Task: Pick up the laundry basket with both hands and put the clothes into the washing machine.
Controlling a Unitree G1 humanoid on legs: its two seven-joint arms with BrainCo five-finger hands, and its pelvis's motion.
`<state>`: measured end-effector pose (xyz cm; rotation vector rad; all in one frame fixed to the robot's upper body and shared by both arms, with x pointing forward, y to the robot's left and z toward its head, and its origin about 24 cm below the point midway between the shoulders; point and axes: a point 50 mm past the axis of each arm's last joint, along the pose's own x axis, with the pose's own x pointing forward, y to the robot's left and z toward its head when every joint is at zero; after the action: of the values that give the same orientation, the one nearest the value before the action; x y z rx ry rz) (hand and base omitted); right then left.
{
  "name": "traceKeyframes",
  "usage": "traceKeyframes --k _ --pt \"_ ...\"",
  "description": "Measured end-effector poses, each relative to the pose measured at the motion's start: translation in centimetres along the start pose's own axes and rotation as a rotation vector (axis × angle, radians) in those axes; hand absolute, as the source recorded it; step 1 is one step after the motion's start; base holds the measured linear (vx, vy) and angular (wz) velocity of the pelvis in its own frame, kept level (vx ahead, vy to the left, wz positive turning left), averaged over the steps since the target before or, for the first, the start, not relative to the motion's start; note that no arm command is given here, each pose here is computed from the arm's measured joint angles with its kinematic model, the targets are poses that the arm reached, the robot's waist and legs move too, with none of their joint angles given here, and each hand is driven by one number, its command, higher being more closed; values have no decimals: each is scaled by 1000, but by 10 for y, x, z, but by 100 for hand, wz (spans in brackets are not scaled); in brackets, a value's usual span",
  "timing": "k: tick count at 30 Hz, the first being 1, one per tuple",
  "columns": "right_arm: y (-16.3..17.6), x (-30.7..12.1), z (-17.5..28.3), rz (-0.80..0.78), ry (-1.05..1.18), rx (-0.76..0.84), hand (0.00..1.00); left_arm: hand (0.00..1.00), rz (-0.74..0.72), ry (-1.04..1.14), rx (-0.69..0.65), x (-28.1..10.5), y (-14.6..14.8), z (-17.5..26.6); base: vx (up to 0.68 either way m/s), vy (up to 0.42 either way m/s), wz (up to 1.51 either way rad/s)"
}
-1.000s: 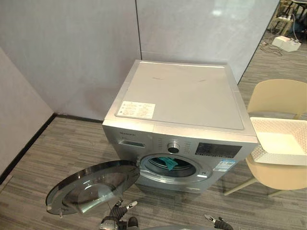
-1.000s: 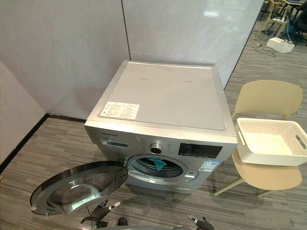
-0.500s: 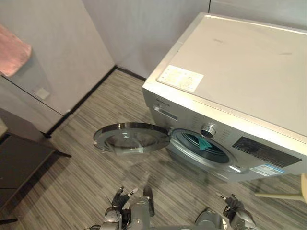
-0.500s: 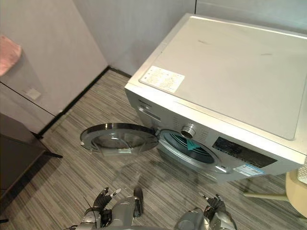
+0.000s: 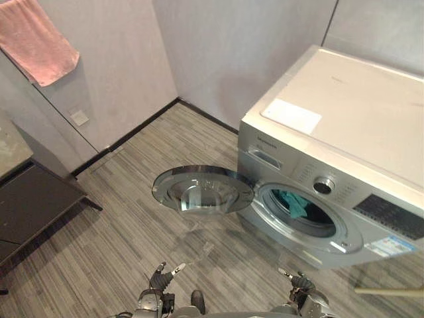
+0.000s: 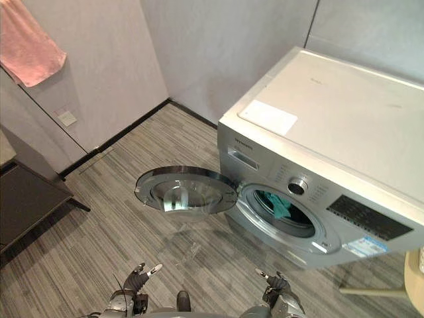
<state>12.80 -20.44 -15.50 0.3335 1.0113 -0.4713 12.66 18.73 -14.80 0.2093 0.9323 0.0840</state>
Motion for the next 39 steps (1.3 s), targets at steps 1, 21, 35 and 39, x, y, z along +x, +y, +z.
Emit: traceKeyframes --k 1,21,35,39 --pt "-2 -1 -5 -3 16 1 0 0 -5 24 4 -2 -1 -7 -91 13 -23" --pt "-49 -20 -63 -107 161 113 0 0 36 138 -157 -2 7 -24 -35 -88 -7" --pt "-22 -7 -24 2 44 -37 0 0 13 35 -187 -6 -7 -11 -13 6 12" --pt "-31 -8 -26 -36 46 9 0 0 39 71 -260 -8 -5 -19 18 77 -28"
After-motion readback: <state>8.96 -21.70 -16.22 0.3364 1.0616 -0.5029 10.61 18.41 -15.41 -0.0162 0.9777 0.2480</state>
